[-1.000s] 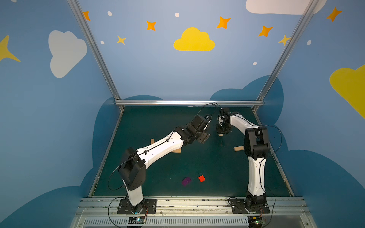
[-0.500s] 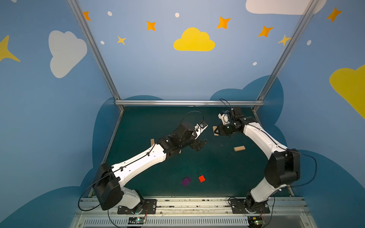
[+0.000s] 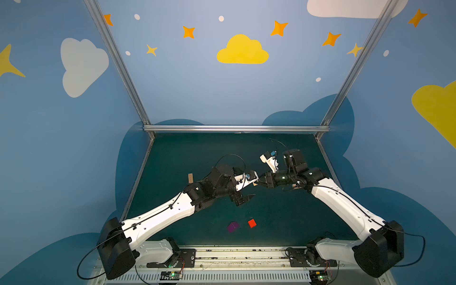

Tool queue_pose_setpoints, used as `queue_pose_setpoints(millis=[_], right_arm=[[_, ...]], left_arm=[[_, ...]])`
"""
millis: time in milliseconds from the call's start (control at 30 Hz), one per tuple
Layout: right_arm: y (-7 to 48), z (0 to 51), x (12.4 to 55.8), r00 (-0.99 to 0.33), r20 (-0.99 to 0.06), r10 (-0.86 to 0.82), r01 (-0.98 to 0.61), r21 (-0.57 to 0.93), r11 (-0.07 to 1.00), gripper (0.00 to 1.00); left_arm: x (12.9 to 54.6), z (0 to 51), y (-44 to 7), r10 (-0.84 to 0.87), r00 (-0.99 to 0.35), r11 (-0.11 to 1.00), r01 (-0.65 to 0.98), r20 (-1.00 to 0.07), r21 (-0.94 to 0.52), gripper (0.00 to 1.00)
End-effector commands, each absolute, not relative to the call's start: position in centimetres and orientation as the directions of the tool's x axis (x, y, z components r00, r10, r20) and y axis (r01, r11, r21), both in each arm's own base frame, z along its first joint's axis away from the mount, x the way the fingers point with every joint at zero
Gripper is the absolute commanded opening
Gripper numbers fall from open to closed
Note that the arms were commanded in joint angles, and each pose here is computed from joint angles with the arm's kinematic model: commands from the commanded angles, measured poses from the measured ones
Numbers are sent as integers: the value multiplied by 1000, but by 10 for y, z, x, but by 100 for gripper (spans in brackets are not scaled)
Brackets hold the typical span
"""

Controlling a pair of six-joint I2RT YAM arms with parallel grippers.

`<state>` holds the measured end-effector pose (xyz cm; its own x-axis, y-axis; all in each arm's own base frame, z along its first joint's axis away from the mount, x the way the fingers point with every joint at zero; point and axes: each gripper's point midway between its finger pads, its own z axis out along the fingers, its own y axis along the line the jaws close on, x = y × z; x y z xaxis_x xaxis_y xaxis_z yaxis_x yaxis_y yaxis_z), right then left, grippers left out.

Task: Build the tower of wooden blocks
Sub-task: 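Carry both held blocks toward the table center, grippers meeting face to face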

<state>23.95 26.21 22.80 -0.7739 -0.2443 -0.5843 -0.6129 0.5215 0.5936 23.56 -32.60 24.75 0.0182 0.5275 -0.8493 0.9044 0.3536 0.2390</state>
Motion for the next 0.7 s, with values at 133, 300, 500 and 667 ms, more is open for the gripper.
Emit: queue_pose_setpoints(millis=[133,300,500,667], right_arm=[[272,239,222,-714,-635,-296,-687,550,475,20],[274,243,218,-692,-646,-322,-707,519,480,21],[277,246,214,-684,-644,-342,-718,511,473,21],[280,247,209,-652,-660,-374,-748,480,458,21]], left_arm=[[244,259,-322,531,57,420,849,-845,321,95],[251,259,-318,530,67,472,805,-846,359,94],[251,256,-314,534,63,484,795,-843,366,90],[245,252,-315,537,53,458,819,-842,344,87]])
